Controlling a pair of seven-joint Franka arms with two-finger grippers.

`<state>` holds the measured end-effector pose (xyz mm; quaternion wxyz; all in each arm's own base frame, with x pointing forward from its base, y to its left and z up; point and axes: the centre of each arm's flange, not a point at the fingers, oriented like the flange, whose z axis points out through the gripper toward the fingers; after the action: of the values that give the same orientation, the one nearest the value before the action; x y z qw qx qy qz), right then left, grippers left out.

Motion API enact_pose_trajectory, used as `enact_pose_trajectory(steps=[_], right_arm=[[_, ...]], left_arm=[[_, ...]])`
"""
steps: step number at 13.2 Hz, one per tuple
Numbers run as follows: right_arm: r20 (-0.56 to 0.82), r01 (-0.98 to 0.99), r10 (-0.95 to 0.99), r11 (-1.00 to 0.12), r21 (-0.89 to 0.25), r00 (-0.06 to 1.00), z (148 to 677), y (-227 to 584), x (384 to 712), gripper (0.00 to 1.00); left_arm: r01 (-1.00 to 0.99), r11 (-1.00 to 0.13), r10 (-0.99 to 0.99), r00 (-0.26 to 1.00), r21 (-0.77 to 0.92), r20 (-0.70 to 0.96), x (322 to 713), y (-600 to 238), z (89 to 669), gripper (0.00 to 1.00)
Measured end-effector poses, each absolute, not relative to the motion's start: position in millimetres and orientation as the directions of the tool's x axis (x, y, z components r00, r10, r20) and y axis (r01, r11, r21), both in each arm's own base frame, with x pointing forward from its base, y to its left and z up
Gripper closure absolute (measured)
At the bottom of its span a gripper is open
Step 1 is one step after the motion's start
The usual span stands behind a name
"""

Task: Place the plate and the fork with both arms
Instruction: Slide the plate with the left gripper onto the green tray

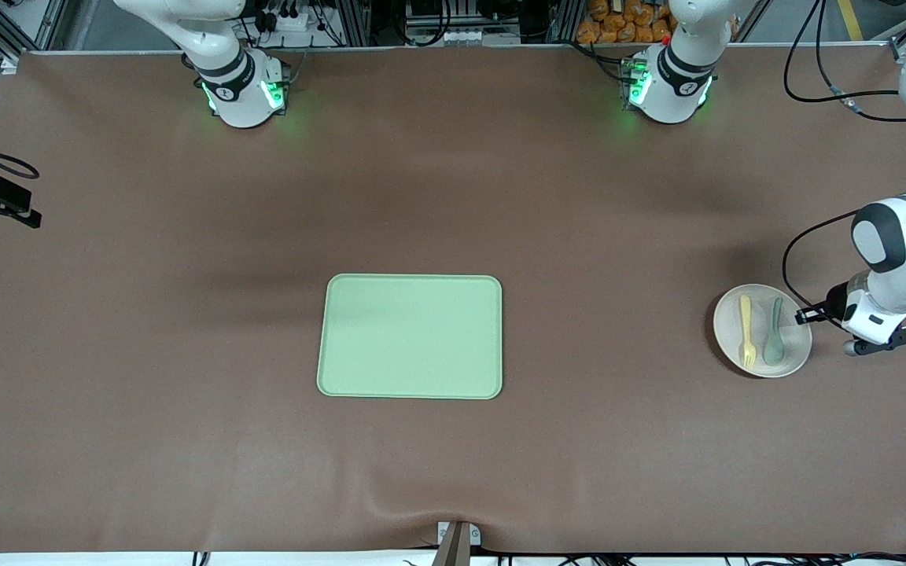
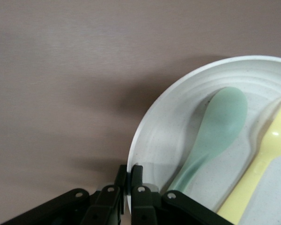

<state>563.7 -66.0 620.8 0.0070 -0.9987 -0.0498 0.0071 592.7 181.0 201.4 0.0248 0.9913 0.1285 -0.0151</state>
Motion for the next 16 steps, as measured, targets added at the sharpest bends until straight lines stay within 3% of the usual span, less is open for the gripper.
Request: enact_pose_trajectory(steps=[9,16], right_arm=[[-0.014,0.099,0.099,-0.995,-0.015,0.995,620.8,-66.0,563.7,0.00],[-0.014,0.099,0.099,-0.995,-0.015,0.995,620.8,-66.0,563.7,0.00]], left_arm=[[0.293,-0.927,0.267,0.954,0.234,-0.136,614.1,178.3,238.7,0.95],[0.245,-0.896,0.216,0.969,0.372,-0.118,643.1,112.2,270.1,0.95]])
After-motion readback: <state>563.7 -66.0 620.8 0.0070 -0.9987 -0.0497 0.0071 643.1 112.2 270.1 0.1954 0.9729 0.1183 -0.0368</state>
